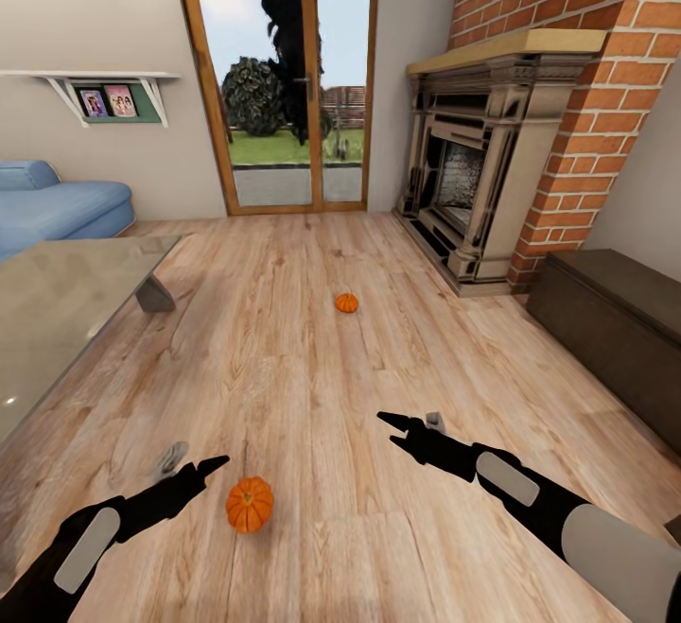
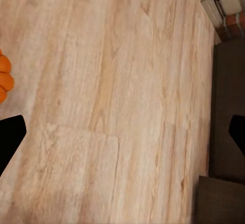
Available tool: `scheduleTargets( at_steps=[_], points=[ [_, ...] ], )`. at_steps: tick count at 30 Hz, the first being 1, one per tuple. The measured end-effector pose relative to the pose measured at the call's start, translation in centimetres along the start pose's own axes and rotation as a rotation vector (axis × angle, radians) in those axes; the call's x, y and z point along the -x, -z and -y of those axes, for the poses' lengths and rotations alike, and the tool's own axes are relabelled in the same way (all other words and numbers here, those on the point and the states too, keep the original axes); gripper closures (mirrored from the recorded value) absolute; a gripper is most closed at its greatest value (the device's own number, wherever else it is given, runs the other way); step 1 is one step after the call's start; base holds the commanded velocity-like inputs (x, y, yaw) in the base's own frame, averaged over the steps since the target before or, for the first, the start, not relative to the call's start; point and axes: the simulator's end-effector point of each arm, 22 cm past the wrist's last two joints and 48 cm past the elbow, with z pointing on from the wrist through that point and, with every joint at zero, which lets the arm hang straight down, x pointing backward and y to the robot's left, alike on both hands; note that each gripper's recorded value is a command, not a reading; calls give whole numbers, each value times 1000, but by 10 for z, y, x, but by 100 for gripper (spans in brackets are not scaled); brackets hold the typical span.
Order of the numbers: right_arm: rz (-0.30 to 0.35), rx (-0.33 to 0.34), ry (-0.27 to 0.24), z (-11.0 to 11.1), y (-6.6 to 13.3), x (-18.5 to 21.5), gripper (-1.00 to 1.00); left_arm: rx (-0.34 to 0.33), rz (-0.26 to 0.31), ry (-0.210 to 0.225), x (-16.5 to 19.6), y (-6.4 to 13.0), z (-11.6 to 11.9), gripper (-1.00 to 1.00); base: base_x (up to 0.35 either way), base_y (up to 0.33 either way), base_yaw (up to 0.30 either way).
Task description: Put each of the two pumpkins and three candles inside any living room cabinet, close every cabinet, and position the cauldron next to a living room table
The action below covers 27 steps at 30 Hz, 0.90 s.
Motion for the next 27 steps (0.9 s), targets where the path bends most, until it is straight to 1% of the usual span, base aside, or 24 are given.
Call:
scheduleTargets(
  at_steps=[5, 10, 14, 27],
  points=[
    [1, 5, -2, -1, 1, 1, -100, 9, 2, 5, 1, 2, -5, -100, 179, 109, 0],
    [1, 51, -5, -11, 2, 1, -100, 11, 4, 5, 3, 3, -6, -100, 256, 166, 0],
    [1, 59, -6, -12, 2, 1, -100, 12, 5, 5, 3, 4, -7, -100, 232, 148, 0],
    [3, 52, -7, -7, 2, 1, -100, 2, 6, 13, 2, 2, -6, -100, 20, 13, 0]
  ],
)
